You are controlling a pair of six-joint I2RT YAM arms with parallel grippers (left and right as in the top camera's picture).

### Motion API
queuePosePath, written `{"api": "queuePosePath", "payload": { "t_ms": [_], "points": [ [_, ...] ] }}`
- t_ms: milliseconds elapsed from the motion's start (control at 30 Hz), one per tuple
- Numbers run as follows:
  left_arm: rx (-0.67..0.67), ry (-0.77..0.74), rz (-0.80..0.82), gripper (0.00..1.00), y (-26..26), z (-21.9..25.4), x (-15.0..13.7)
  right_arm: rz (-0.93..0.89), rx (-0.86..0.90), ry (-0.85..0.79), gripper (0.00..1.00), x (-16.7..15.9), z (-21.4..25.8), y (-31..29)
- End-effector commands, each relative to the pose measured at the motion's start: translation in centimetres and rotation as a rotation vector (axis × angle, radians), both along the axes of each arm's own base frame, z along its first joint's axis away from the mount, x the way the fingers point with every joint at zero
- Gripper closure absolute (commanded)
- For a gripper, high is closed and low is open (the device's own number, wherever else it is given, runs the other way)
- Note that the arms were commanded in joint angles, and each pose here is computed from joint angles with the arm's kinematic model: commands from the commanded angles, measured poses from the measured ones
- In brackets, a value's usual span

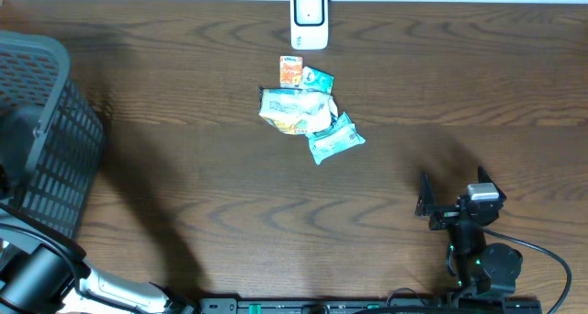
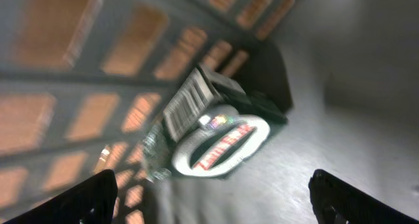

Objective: Scan the item barcode

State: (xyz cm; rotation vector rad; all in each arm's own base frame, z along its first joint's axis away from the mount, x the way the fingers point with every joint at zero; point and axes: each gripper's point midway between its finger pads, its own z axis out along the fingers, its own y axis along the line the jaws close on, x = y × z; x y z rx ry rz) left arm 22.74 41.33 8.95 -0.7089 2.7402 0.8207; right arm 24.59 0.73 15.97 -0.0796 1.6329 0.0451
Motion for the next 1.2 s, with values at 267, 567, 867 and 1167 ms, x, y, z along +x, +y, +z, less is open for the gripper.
{"api": "queuePosePath", "payload": {
  "t_ms": [267, 567, 867, 1167],
  "points": [
    [0.006, -0.01, -0.167, 0.08, 0.5, -1.0, 2.5, -0.009, 0.014, 0.0, 0.01, 0.0, 0.0, -0.2],
    [-0.038, 0.013, -0.166, 0.21, 0.5, -3.8, 2.5, -0.009, 0.014, 0.0, 0.01, 0.0, 0.0, -0.2],
    [-0.07, -0.037, -0.113, 0.49, 0.0, -4.4, 2.8, -0.009, 0.014, 0.0, 0.01, 0.0, 0.0, -0.2],
    [-0.223, -0.218, -0.103, 0.51, -3.2, -3.6, 4.8, -0.009, 0.014, 0.0, 0.01, 0.0, 0.0, -0.2]
  ]
}}
